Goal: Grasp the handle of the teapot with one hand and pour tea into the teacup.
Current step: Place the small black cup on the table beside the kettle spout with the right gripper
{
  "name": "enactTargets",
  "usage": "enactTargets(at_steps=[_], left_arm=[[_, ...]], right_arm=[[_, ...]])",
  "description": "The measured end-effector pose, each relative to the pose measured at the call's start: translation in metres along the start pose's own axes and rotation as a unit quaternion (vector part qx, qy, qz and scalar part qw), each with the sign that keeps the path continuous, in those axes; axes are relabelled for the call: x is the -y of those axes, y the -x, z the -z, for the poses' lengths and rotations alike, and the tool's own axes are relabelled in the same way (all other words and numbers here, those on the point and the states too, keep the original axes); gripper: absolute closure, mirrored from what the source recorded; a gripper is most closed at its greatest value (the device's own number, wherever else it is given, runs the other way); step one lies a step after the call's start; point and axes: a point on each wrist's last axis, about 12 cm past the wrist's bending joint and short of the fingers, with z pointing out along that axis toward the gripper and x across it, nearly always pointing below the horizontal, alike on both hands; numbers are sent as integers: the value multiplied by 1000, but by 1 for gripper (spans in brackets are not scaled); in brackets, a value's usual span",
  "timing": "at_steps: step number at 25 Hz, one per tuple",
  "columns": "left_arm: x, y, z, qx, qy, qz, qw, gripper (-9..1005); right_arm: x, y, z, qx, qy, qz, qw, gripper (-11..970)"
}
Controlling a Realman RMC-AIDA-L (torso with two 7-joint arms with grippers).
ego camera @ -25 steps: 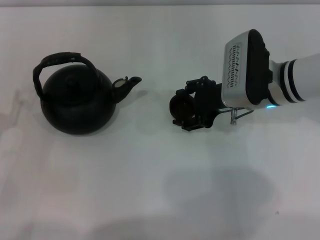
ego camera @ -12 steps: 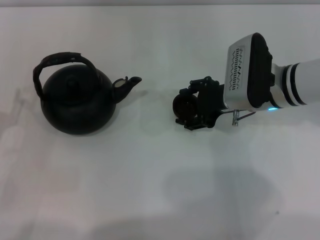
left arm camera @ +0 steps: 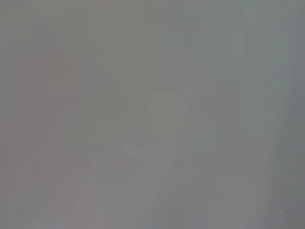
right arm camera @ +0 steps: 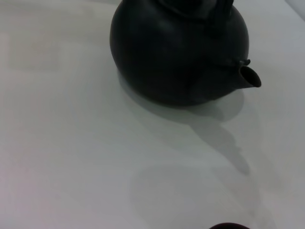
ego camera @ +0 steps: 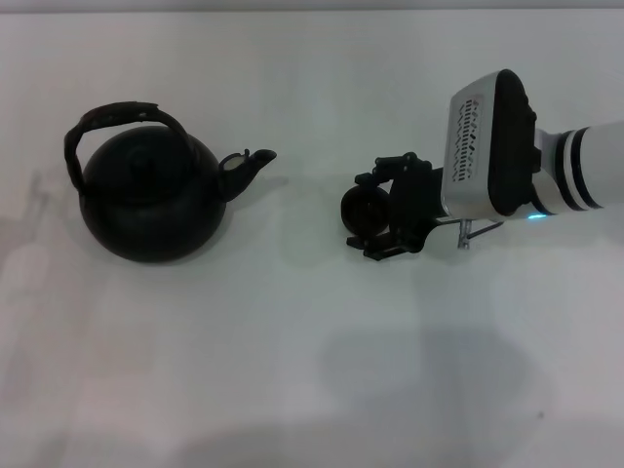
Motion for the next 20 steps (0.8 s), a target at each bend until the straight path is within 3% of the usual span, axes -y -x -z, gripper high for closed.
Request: enactTargets(at_steps=[4, 20], left_arm=[[0, 0, 0, 0, 0, 0, 1000, 221], [-1, -1, 1, -3, 3, 0, 1000, 221]], right_arm=[[-1, 0, 0, 0, 1, 2, 1000, 102], [8, 9, 12, 51, -1, -21, 999, 102]])
